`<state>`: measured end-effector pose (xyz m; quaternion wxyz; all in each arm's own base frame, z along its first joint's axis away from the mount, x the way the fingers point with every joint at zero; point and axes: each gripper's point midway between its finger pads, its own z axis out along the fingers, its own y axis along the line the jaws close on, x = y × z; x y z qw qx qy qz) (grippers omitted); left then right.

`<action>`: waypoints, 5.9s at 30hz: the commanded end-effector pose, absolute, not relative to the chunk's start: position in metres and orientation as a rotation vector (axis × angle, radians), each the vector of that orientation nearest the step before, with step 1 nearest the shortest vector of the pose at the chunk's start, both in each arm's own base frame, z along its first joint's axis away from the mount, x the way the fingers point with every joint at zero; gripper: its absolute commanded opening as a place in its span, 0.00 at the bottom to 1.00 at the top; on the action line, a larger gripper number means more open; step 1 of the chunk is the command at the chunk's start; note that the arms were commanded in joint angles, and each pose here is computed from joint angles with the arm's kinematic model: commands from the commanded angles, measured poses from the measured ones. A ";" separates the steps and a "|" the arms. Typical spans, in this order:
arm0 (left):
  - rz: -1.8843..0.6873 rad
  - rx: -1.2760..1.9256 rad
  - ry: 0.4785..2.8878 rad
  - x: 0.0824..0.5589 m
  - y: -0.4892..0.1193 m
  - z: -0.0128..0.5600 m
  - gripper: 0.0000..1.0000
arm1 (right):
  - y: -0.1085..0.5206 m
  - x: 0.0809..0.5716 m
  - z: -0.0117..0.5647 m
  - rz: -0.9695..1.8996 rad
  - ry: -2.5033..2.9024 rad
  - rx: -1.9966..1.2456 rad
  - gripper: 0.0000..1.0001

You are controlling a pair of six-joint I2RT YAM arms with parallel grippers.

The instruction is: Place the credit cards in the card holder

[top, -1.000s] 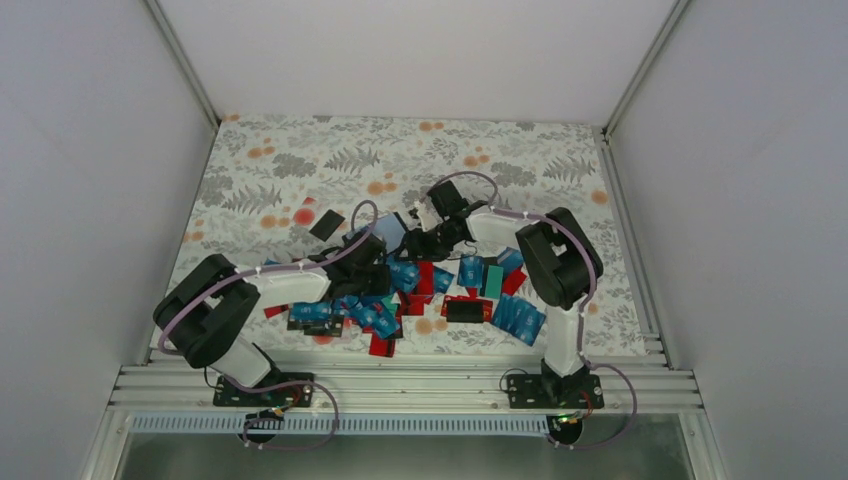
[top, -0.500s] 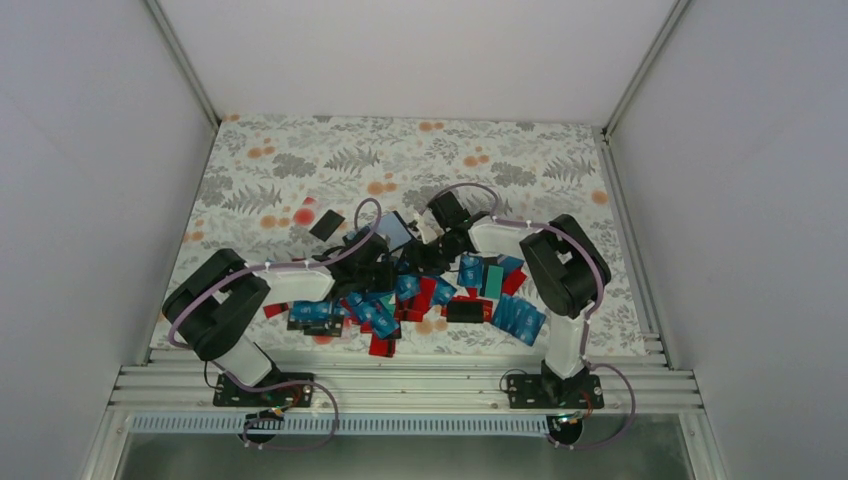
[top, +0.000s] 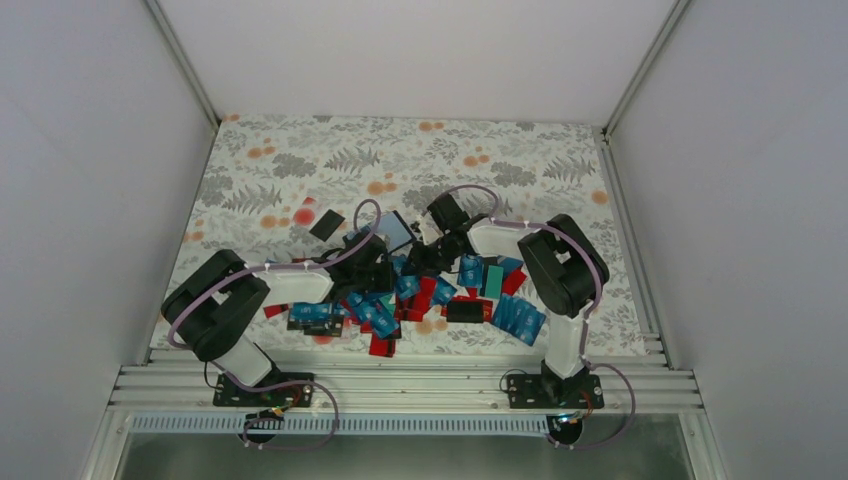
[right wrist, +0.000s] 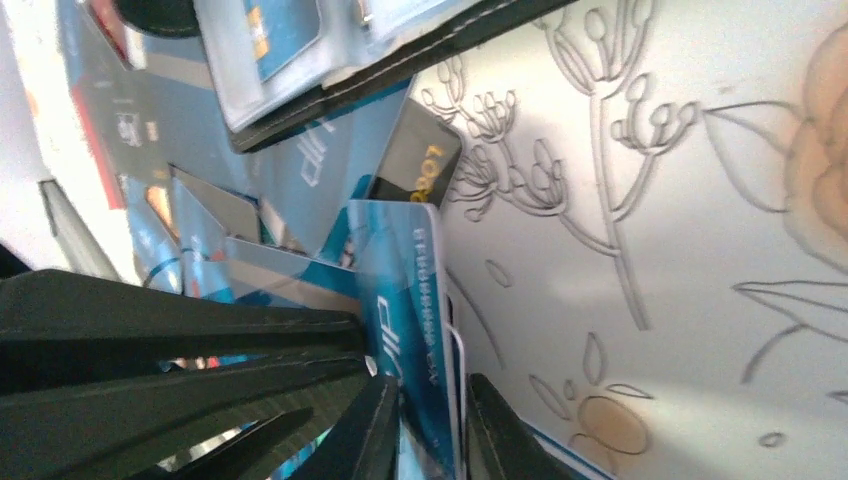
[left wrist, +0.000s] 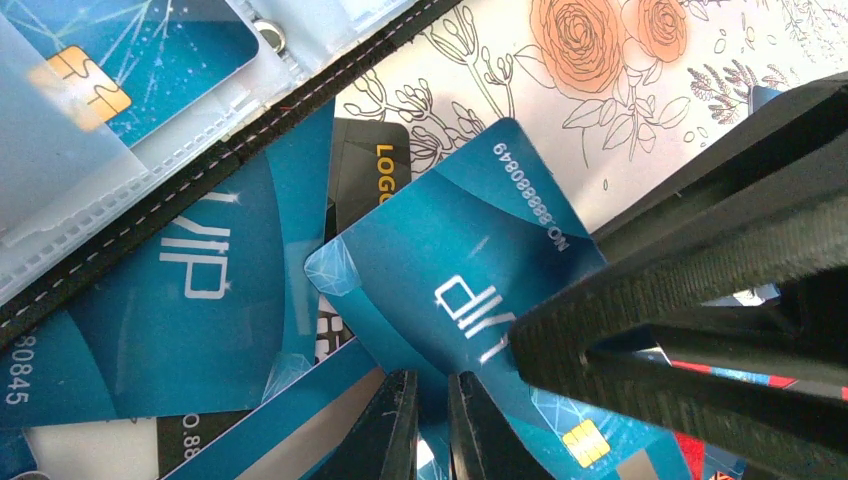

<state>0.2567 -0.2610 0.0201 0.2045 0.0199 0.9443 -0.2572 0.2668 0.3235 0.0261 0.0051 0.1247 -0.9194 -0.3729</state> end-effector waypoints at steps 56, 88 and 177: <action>-1.389 0.480 2.023 0.222 -0.311 0.211 0.04 | 0.284 0.265 0.256 -2.024 -2.722 0.683 0.04; -1.246 0.252 2.441 0.204 -0.280 0.096 0.08 | 0.268 0.297 0.209 -1.835 -2.906 0.503 0.04; -1.111 -0.126 2.091 0.274 -0.211 0.191 0.02 | 0.242 0.366 0.207 -1.667 -3.397 0.305 0.62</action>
